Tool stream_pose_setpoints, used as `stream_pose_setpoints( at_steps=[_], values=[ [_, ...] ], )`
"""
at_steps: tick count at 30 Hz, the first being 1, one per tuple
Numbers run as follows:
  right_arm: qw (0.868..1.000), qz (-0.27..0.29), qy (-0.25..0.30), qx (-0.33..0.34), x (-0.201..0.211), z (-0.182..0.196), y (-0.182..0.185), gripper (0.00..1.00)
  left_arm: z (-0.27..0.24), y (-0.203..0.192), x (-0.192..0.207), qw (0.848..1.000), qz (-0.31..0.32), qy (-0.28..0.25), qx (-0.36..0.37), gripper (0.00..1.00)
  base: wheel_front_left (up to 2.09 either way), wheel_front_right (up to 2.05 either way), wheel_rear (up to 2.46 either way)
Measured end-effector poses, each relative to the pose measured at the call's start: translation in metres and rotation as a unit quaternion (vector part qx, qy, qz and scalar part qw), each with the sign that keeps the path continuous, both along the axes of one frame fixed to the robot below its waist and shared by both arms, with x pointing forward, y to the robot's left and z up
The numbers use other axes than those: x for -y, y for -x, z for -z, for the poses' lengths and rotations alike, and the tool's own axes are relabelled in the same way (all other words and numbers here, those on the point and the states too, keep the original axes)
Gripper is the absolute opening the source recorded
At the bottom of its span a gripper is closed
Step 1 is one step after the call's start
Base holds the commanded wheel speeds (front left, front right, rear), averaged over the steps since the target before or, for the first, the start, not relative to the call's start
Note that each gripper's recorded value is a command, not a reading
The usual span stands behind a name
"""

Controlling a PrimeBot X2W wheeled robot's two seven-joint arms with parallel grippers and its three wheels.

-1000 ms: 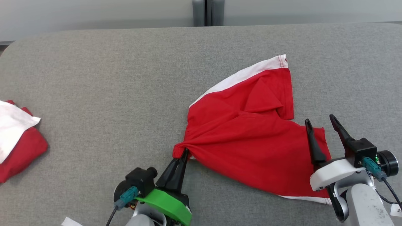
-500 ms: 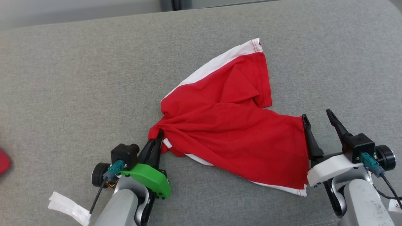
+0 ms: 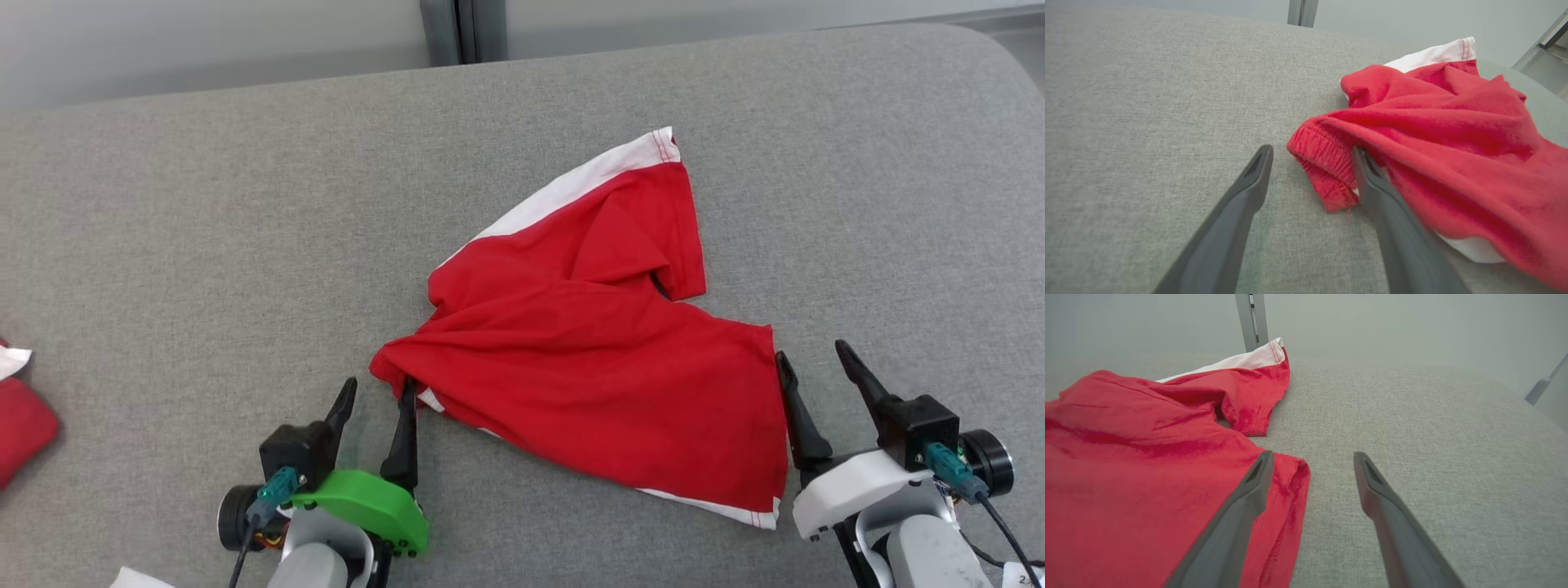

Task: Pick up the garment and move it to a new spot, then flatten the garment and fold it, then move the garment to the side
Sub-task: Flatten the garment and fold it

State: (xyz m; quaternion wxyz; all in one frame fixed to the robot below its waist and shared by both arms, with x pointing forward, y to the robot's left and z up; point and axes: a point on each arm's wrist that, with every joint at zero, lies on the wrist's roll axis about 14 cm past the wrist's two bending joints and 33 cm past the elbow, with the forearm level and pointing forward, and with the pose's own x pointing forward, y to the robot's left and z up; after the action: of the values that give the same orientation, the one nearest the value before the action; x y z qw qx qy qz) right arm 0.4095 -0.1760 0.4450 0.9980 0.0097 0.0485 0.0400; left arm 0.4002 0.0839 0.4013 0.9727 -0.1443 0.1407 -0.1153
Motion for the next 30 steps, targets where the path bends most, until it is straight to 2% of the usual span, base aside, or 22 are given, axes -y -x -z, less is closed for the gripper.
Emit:
stream_pose_setpoints(
  at_steps=[13, 22, 23, 26, 27, 30],
  values=[
    [0.998, -0.033, -0.019, -0.049, -0.026, 0.026, 0.044, 1.0, -0.013, 0.024, -0.019, 0.999, -0.034, 0.0, 0.015, 1.0, 0.0, 0.0, 0.0],
    [0.995, -0.038, -0.044, -0.085, -0.034, 0.046, 0.051, 1.0, -0.018, 0.023, -0.017, 0.999, -0.031, 0.002, 0.024, 1.0, 0.0, 0.0, 0.0],
    [0.994, -0.039, -0.045, -0.088, -0.035, 0.048, 0.051, 0.95, -0.017, 0.023, -0.018, 0.999, -0.032, 0.002, 0.024, 1.0, 0.0, 0.0, 0.0],
    [0.994, -0.044, -0.049, -0.091, -0.039, 0.049, 0.048, 0.64, -0.017, 0.024, -0.019, 0.999, -0.034, 0.002, 0.023, 1.0, 0.0, 0.0, 0.0],
    [0.994, -0.045, -0.049, -0.09, -0.04, 0.049, 0.046, 0.46, -0.017, 0.024, -0.02, 0.999, -0.035, 0.002, 0.023, 1.0, 0.0, 0.0, 0.0],
    [0.994, -0.048, -0.049, -0.089, -0.042, 0.048, 0.043, 0.14, -0.016, 0.024, -0.022, 0.999, -0.038, 0.001, 0.021, 1.0, 0.0, 0.0, 0.0]
  ],
)
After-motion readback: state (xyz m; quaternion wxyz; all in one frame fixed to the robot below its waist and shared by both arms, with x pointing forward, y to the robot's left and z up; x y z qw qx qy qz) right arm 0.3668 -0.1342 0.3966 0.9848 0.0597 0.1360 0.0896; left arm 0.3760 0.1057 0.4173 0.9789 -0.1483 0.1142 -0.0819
